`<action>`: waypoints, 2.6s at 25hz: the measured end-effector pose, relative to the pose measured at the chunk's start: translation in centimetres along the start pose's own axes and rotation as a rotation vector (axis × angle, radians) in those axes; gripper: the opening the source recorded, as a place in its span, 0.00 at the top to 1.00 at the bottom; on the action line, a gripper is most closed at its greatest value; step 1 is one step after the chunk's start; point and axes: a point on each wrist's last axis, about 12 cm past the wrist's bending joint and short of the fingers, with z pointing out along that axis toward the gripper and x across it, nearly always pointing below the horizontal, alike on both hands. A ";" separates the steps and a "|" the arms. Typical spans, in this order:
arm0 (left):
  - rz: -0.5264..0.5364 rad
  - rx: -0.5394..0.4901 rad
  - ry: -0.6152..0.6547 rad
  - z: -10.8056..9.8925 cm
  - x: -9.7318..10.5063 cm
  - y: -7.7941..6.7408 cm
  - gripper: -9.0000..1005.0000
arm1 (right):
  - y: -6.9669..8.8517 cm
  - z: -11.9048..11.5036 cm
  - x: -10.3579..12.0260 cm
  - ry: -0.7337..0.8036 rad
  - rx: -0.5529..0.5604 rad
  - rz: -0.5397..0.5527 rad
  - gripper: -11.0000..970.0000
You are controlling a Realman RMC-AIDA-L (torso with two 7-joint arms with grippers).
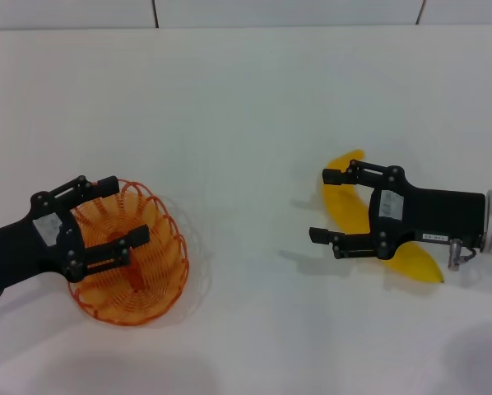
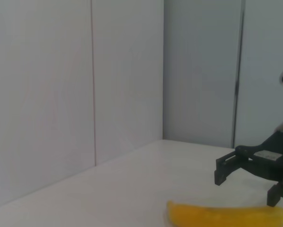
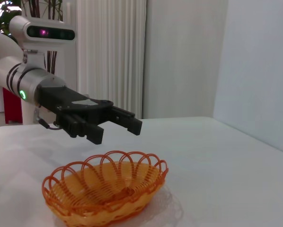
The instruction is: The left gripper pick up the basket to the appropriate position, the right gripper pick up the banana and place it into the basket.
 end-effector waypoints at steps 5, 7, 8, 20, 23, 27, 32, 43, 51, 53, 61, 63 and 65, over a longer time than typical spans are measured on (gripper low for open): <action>0.001 0.001 0.000 0.0 0.0 0.0 0.14 | 0.0 0.0 0.0 0.000 -0.001 0.000 0.09; 0.001 -0.001 -0.001 0.0 0.0 0.1 0.14 | 0.0 0.1 0.0 0.000 -0.001 0.001 0.09; 0.002 -0.001 -0.001 0.0 0.0 0.1 0.14 | 0.1 0.1 0.0 0.000 -0.001 0.001 0.09; -0.161 -0.094 -0.020 -2.3 -5.7 5.8 0.14 | -0.1 0.0 0.0 0.000 0.000 -0.002 0.10; -0.224 -0.075 0.132 -3.1 -8.7 8.5 0.14 | -0.2 0.2 -0.2 -0.002 -0.004 -0.007 0.10; -0.205 -0.039 0.383 -3.0 -12.0 11.1 0.14 | -0.4 0.2 -0.3 -0.003 -0.005 -0.011 0.10; -0.018 0.017 0.596 -2.1 -13.9 12.0 0.14 | -0.4 0.3 -0.4 -0.004 -0.006 -0.013 0.10; 0.185 0.143 0.779 5.5 -14.0 10.8 0.15 | -0.7 0.6 -0.7 -0.008 -0.011 -0.021 0.10; 0.271 0.142 0.870 9.0 -12.1 9.5 0.15 | -0.6 0.7 -0.7 -0.010 -0.013 -0.020 0.10; 0.280 0.146 0.867 9.4 -12.2 9.5 0.15 | -0.6 0.7 -0.7 -0.010 -0.013 -0.020 0.11; 0.301 0.170 0.888 10.1 -12.3 9.2 0.21 | -0.6 0.7 -0.7 -0.011 -0.013 -0.020 0.11; 0.300 0.168 0.892 10.1 -12.2 9.2 0.22 | -0.6 0.7 -0.7 -0.011 -0.012 -0.020 0.11; 0.300 0.168 0.895 10.1 -12.2 9.2 0.24 | -0.6 0.7 -0.7 -0.011 -0.012 -0.020 0.11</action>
